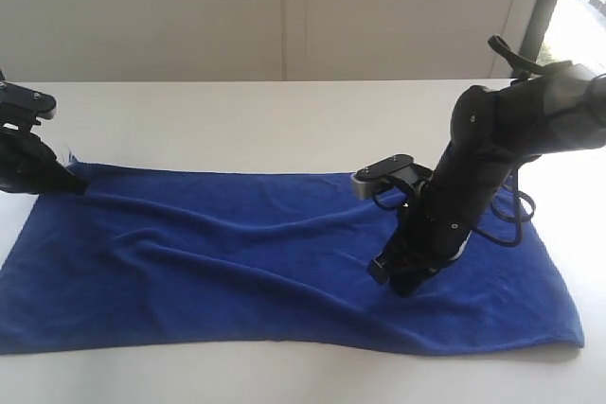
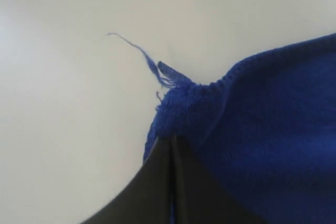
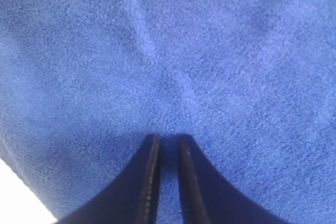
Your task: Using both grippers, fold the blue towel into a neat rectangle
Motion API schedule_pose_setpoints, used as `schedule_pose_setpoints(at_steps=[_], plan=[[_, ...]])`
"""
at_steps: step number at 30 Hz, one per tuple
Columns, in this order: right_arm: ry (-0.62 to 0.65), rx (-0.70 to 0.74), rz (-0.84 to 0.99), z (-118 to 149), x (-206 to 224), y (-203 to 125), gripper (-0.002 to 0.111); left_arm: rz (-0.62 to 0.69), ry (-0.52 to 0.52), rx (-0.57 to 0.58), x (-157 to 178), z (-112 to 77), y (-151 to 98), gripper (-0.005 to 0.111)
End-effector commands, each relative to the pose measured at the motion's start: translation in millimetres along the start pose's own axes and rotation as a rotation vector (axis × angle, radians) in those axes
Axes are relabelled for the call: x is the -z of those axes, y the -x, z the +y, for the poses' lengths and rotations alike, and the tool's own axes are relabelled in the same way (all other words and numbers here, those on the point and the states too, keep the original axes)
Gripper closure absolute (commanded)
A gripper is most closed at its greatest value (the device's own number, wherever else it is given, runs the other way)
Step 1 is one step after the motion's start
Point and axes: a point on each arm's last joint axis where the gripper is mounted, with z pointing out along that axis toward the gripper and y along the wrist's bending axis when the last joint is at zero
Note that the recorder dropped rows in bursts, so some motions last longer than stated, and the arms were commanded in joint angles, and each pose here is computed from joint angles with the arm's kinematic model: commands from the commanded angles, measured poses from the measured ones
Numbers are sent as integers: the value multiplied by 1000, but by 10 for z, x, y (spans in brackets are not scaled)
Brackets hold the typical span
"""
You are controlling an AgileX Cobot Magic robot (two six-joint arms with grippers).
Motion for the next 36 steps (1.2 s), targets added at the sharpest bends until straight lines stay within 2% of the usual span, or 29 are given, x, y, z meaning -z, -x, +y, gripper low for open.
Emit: schedule_pose_setpoints(at_steps=[1,5,7,9,12,14,15,17,21,24,26,30,36], plan=[[16,33,109,-13,-128,-120,94,-41,7,19,128,24,106,107],[7,38,88,-2,-57,-106,94,-75,-11,13,267,19,211,107],[-17,47,35,17,88,-69,94,-81,-71,5,383,-32,260,107],[-58,65,-54,41,327,5,94,-79,-176,-17,547,-125,309,107],[-218,66,-256,-4,783,134,101,-62,-330,-44,765,-262,341,107],[-326,5,-346,-139,1001,179,108,-26,-417,-53,875,-337,322,107],[-361,-38,-363,-241,1081,179,108,5,-443,-67,909,-359,297,107],[-384,-104,-345,-493,1126,136,108,95,-436,-76,955,-358,225,107],[-344,-248,-209,-993,1010,2,108,300,-306,-87,1089,-286,-2,107],[-344,-296,-186,-1285,919,-14,108,318,-266,-63,1209,-298,-83,107],[-350,-318,-189,-1424,886,-6,108,316,-285,-57,1246,-362,-103,107],[-361,-341,-200,-1654,793,55,108,400,-332,-51,1192,-474,-322,107],[-367,-336,-208,-1845,631,199,108,457,-351,-4,1130,-571,-619,107]])
